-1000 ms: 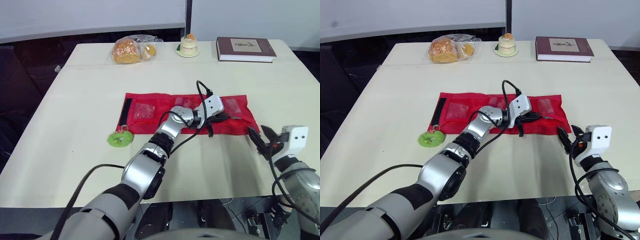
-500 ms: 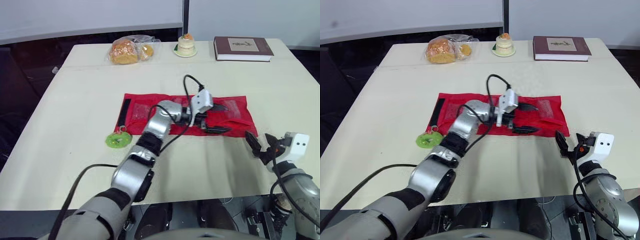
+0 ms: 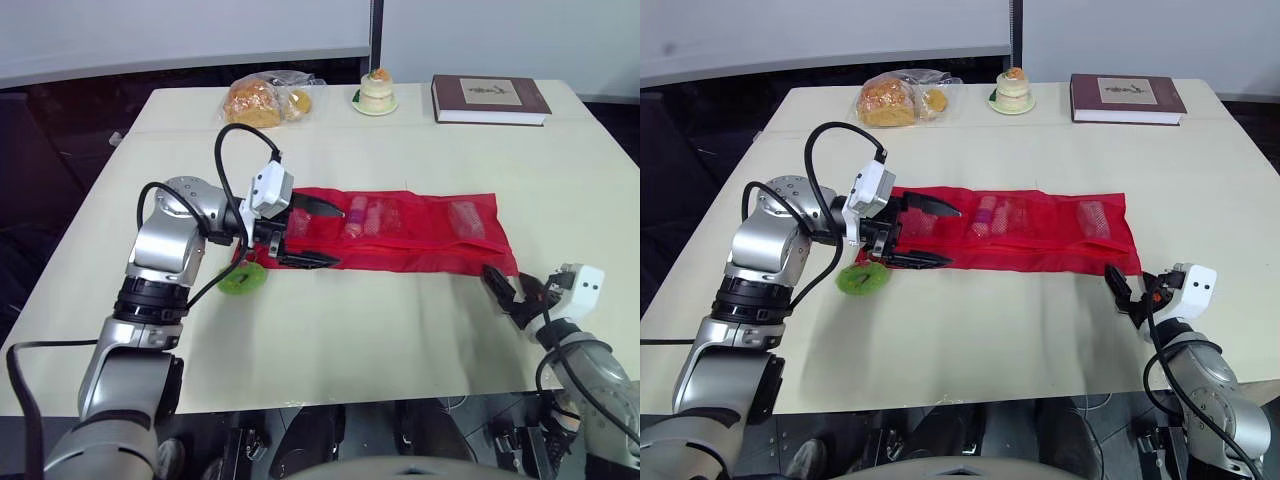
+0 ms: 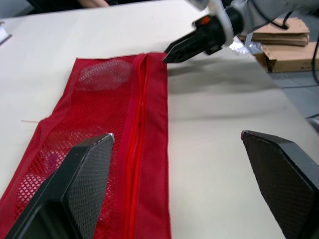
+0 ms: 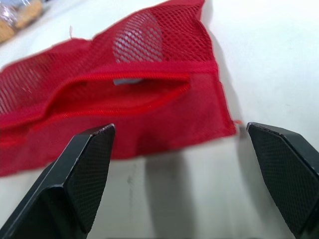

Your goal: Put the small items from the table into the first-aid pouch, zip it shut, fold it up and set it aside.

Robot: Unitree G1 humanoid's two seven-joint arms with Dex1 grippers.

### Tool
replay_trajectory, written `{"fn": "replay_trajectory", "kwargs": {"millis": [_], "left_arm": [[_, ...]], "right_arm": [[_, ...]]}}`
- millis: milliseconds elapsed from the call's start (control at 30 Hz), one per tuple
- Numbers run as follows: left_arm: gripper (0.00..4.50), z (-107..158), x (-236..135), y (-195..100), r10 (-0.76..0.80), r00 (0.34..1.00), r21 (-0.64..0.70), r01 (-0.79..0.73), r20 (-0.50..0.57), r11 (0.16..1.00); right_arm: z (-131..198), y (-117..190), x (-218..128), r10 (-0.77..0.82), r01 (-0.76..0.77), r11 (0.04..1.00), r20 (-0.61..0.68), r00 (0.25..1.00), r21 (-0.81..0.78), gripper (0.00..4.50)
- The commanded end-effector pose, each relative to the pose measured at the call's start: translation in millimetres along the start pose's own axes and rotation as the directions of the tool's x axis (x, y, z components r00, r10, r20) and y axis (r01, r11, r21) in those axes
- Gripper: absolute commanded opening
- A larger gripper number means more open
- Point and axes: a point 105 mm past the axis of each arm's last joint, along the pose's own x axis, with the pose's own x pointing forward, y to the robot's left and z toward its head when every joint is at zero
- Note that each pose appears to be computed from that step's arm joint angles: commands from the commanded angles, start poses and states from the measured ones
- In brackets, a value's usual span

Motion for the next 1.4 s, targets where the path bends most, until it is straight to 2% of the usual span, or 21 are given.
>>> {"fn": "replay_trajectory", "kwargs": {"millis": [33, 67, 133, 200, 233, 367, 600, 800, 900, 967, 1100, 1133, 1233, 1300, 1367, 1400], "left_arm": [[4.46, 18.3, -10.1, -7.2, 0.014, 0.999, 0.018, -0.015, 0.044, 1.000], [4.50, 19.2, -11.7, -8.6, 0.019, 0.999, 0.012, -0.020, 0.047, 1.000], [4.50, 20.0, -14.2, -8.9, 0.044, 0.998, 0.007, -0.044, 0.045, 0.999], [4.50, 19.7, -15.8, -8.6, 0.066, 0.997, 0.004, -0.066, 0.038, 0.998], [4.50, 19.1, -16.4, -8.5, 0.076, 0.997, 0.003, -0.076, 0.034, 0.997], [4.50, 18.1, -17.5, -10.8, 0.095, 0.995, -0.015, -0.094, 0.033, 0.995], [4.50, 19.4, -17.5, -15.4, 0.116, 0.993, -0.034, -0.115, 0.030, 0.993], [4.50, 22.6, -16.2, -21.0, 0.107, 0.994, -0.039, -0.106, 0.036, 0.994], [4.50, 21.4, -17.4, -20.5, 0.128, 0.991, -0.042, -0.127, 0.031, 0.991], [4.50, 18.2, -19.5, -20.5, 0.146, 0.989, -0.055, -0.145, 0.017, 0.988], [4.50, 4.2, -33.0, -8.1, 0.270, 0.962, -0.166, -0.272, -0.033, 0.948], [4.50, -0.6, -36.5, -3.8, 0.307, 0.950, -0.188, -0.311, -0.049, 0.932], [4.50, -14.7, -44.0, 5.1, 0.389, 0.919, -0.316, -0.387, -0.059, 0.866], [4.50, -22.6, -47.0, 10.0, 0.430, 0.903, -0.464, -0.388, -0.017, 0.796], [4.50, -38.0, -46.2, 12.5, 0.447, 0.894, -0.561, -0.383, -0.027, 0.734], [4.50, -43.2, -45.6, 13.2, 0.451, 0.892, -0.584, -0.385, -0.037, 0.715]], "right_arm": [[3.4, 9.8, 10.2, 0.027, -0.029, 0.996, 0.030, 0.999, 0.080, 4.25], [3.3, 12.6, 11.6, 0.037, -0.040, 0.995, 0.031, 0.999, 0.088, 4.10], [1.6, 15.3, 12.2, 0.050, -0.052, 0.995, 0.021, 0.999, 0.089, 3.38], [1.4, 10.7, 10.2, 0.035, -0.036, 0.997, 0.014, 0.999, 0.075, 2.52], [2.2, 6.3, 8.7, 0.019, -0.020, 0.998, 0.012, 1.000, 0.062, 1.95], [12.5, -21.0, -1.3, -0.076, 0.077, 0.996, 0.007, 0.997, -0.053, 0.05], [56.3, -111.1, -32.8, -0.418, 0.428, 0.871, 0.091, 0.904, -0.240, 0.05], [66.3, -124.7, -37.0, -0.449, 0.454, 0.802, 0.110, 0.887, -0.387, 0.05], [67.2, -119.6, -36.3, -0.418, 0.424, 0.804, 0.111, 0.902, -0.417, 1.02], [69.5, -114.4, -38.5, -0.392, 0.403, 0.807, 0.119, 0.912, -0.432, 1.86], [87.9, -105.3, -57.1, -0.330, 0.365, 0.765, 0.163, 0.930, -0.531, 3.96], [91.0, -103.0, -62.7, -0.309, 0.343, 0.756, 0.157, 0.938, -0.558, 4.35], [99.0, -85.4, -76.4, -0.177, 0.220, 0.759, 0.130, 0.976, -0.612, 4.44], [98.4, -51.7, -84.1, 0.014, 0.034, 0.803, 0.077, 0.997, -0.595, 4.44], [92.6, -16.7, -90.5, 0.195, -0.156, 0.792, 0.002, 0.981, -0.590, 4.44], [89.9, -7.9, -92.4, 0.235, -0.204, 0.785, -0.023, 0.972, -0.585, 4.44]]}}
